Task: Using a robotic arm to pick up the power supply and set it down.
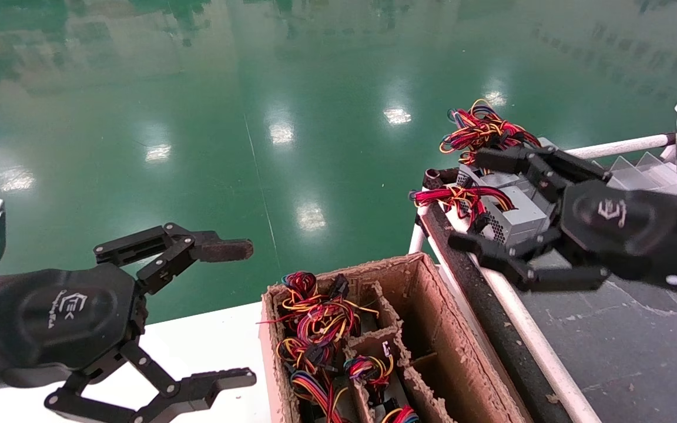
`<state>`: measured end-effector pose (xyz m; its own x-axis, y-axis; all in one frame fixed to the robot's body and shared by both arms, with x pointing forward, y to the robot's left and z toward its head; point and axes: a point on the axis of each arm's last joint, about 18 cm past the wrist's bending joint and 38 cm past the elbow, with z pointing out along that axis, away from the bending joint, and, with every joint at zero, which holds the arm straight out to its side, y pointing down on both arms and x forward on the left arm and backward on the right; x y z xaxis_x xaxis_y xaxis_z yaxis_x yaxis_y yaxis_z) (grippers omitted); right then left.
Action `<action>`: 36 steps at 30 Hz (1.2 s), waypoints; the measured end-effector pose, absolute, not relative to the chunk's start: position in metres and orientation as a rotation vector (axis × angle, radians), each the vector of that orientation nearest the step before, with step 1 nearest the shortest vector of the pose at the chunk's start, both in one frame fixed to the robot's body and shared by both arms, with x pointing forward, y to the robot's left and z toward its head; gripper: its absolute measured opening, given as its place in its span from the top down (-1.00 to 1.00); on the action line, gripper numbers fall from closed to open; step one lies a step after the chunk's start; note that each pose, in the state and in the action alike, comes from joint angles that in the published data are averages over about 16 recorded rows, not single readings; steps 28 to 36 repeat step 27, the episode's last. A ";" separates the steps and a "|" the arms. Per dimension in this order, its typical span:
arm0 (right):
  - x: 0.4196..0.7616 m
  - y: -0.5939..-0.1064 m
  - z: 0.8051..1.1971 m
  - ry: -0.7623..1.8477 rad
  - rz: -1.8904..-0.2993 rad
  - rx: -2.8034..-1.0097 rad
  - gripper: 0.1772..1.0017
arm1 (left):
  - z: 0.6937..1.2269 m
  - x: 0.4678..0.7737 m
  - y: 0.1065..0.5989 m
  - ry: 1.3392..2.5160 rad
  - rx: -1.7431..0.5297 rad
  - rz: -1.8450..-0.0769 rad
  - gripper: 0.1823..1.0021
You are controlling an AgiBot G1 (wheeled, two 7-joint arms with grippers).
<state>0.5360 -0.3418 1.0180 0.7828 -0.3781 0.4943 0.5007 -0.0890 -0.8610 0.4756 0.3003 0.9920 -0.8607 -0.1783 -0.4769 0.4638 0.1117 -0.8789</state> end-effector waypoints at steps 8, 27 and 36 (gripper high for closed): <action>0.508 -0.323 1.007 -0.167 -0.650 -1.538 -1.00 | 0.992 0.476 0.300 1.925 0.277 -1.799 -1.00; 0.468 -0.298 0.989 -0.248 -0.534 -1.606 -1.00 | 0.992 0.476 0.300 1.925 0.276 -1.799 -1.00; 0.468 -0.298 0.989 -0.248 -0.534 -1.606 -1.00 | 0.992 0.476 0.300 1.925 0.276 -1.799 -1.00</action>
